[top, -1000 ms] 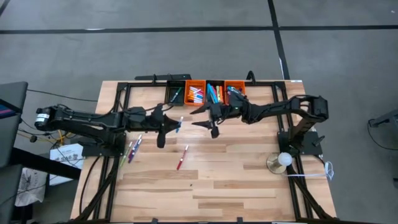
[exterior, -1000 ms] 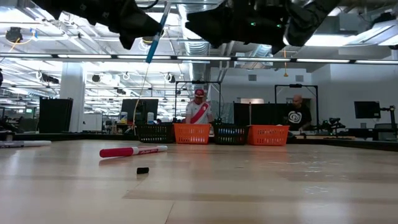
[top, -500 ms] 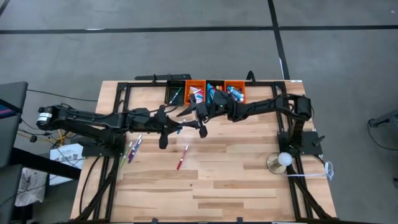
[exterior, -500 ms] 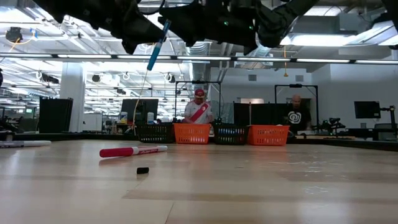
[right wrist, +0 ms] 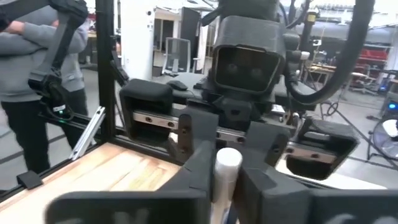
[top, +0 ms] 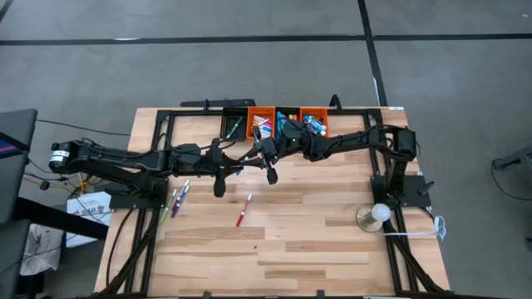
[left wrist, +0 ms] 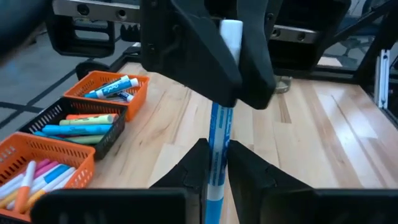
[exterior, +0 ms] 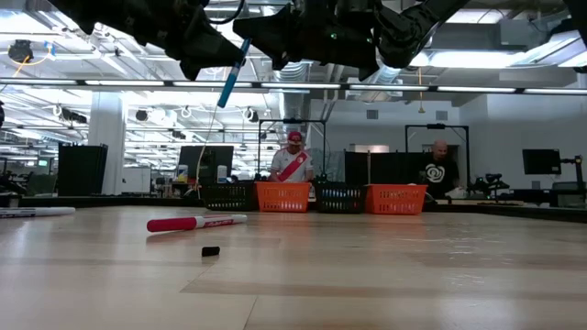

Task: Pick & Place Markers
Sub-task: Put the light blue and white marker pen into the left black bin

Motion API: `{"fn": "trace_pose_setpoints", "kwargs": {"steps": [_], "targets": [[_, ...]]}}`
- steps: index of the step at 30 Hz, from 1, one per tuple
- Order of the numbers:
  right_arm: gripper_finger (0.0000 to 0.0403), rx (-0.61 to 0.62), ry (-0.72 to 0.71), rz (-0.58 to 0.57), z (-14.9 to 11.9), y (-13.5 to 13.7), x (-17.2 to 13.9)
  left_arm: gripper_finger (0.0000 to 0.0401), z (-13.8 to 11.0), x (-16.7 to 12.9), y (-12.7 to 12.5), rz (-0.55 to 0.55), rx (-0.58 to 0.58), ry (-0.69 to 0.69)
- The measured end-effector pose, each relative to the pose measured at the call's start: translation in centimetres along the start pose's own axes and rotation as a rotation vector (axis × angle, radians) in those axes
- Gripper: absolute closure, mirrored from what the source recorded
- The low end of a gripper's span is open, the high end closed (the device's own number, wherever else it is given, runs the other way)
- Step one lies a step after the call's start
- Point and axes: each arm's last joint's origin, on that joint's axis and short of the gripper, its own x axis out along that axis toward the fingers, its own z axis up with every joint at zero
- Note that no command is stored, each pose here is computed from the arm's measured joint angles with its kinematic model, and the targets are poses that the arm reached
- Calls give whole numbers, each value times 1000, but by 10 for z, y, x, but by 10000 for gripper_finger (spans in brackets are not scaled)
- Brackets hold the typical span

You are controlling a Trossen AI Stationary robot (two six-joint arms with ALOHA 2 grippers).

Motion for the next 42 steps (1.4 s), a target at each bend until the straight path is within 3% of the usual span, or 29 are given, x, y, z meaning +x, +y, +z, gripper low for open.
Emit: {"fn": "trace_pose_setpoints", "kwargs": {"steps": [14,28,34,42], "targets": [[385,5,3,1,0,0,0,307,-1,0,0,-14,13,9],[385,22,7,-20,-1,-3,-2,190,-2,-3,-1,-30,51,32],[383,104,39,-81,4,-31,-12,172,5,-27,7,46,44,17],[384,198,85,-184,14,-87,-19,170,7,-57,12,51,43,-6]]}}
